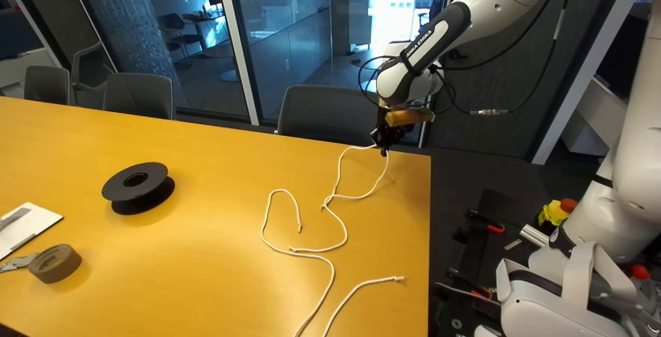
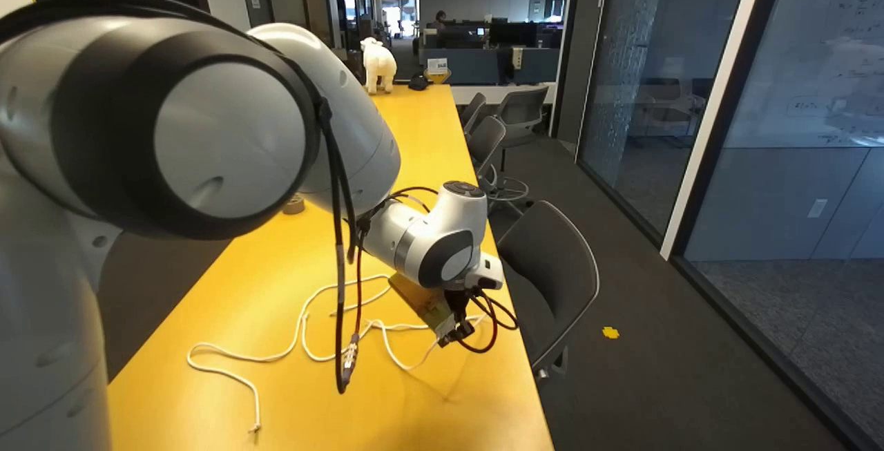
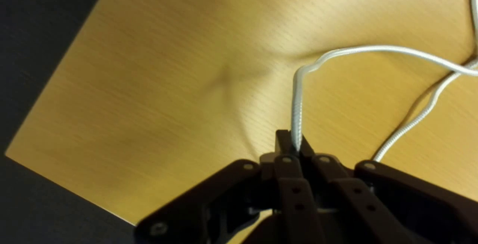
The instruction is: Untangle the ropes on the table
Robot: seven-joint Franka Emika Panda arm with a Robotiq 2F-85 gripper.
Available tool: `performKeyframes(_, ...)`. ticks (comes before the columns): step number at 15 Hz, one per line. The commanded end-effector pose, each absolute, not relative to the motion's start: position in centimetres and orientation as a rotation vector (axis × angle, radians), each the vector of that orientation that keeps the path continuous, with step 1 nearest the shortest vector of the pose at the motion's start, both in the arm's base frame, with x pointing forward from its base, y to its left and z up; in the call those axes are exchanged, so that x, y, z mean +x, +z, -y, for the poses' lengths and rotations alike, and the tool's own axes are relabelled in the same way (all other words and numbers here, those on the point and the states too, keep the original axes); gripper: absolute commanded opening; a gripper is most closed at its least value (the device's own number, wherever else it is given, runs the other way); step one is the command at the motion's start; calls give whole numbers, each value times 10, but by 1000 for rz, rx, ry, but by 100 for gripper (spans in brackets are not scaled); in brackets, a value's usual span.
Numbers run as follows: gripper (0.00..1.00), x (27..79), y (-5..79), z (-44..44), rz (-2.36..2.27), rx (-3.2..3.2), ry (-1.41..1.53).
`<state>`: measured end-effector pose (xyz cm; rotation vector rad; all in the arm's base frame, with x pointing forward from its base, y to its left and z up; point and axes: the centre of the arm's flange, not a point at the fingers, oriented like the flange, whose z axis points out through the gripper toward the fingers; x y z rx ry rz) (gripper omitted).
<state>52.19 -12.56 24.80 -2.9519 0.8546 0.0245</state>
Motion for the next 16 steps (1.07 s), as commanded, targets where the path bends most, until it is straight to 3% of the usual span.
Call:
performKeyframes(1,1,491,270,144,-840,-2949,179)
performKeyframes(6,1,477,272,166,-861,-2937,358)
performKeyframes(16,1,480,250,176,-874,-2933,364)
